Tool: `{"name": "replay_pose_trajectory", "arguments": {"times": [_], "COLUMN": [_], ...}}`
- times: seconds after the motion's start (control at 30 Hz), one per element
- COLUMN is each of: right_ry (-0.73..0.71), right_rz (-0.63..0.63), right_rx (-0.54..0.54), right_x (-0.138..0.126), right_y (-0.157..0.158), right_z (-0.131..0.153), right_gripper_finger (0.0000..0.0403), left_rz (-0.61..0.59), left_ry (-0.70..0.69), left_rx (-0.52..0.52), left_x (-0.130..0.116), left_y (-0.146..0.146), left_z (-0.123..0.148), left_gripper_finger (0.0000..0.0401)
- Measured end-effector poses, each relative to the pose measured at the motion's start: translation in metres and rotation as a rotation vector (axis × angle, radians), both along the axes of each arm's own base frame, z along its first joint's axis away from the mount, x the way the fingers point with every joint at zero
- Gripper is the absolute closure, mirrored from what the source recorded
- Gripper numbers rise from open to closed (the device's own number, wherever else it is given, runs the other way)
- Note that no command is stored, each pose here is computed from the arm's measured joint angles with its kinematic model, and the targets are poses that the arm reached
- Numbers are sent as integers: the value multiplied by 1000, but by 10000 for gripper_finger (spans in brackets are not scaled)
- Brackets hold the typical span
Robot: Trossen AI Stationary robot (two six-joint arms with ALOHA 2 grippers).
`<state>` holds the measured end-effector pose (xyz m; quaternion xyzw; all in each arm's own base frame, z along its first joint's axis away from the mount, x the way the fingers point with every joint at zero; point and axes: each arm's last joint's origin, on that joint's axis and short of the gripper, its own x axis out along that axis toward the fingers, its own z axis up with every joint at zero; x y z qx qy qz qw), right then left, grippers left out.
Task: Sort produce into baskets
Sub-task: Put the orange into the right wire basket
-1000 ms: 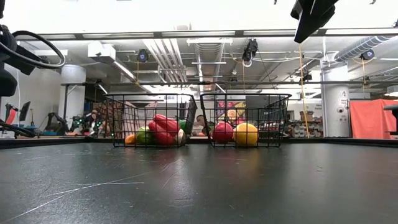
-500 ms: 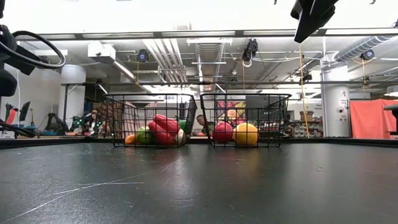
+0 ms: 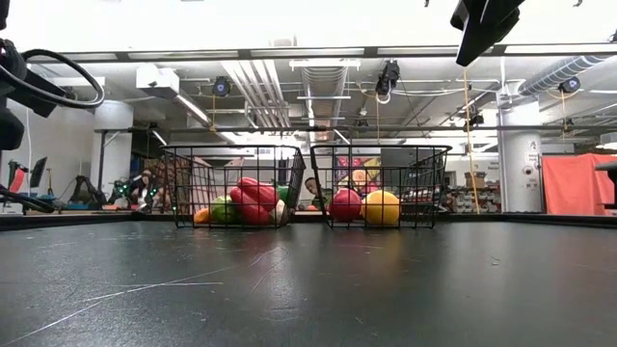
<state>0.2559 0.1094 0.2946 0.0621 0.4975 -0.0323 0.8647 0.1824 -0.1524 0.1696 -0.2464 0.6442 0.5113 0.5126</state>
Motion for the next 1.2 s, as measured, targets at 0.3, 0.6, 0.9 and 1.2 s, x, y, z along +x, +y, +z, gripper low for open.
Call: {"name": "replay_pose_trajectory", "arguments": {"times": [0.3, 0.6, 0.9, 1.2], "right_ry": [0, -2, -2, -2], "right_rz": [0, -4, -4, -3], "right_rx": [0, -6, -6, -6], "right_x": [0, 0, 0, 0], "right_y": [0, 0, 0, 0], "right_z": [0, 0, 0, 0], "right_gripper_finger": [115, 116, 112, 119], "left_rz": [-79, -153, -216, -235], "left_ry": [-59, -167, -263, -273], "left_rx": [27, 51, 95, 95], "left_x": [5, 17, 26, 27], "left_y": [-1, -7, -10, -11], "left_z": [5, 21, 32, 33], "left_gripper_finger": [93, 93, 93, 93]}}
